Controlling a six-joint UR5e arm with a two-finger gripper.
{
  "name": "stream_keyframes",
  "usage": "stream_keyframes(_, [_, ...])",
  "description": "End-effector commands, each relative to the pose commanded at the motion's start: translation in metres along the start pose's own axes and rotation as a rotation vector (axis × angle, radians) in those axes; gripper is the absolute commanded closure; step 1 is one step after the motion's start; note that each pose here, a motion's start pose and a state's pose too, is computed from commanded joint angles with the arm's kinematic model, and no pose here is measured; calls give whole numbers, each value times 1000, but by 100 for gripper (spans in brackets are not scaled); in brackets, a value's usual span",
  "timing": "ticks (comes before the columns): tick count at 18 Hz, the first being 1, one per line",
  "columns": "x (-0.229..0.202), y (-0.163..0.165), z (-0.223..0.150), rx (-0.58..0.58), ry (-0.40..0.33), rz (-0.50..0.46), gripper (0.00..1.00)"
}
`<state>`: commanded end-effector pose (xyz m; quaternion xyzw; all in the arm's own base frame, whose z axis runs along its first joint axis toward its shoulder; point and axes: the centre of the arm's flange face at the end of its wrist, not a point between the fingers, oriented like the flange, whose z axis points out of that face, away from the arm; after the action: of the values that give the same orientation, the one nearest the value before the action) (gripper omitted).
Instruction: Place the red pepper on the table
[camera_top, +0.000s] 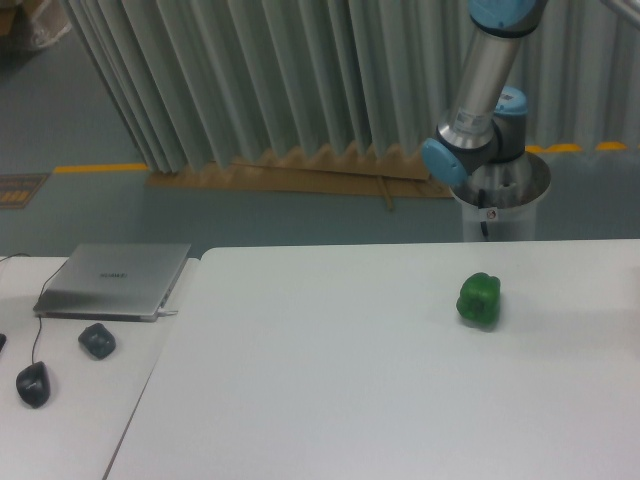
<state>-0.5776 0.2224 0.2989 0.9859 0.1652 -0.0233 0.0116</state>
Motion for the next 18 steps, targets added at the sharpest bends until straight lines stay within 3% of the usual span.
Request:
stream_keyframes(6, [0,-3,15,-8,18,5,0])
stream_keyframes(9, [-2,-3,16,-11,20,7,32])
stream_keyframes(11, [-2,-2,15,-11,18,27,47])
stream_keyframes(13, [-1,-2,13,-13,18,30,55])
stream_keyframes(18, [-6,-5,-4,-5,-4,49,56])
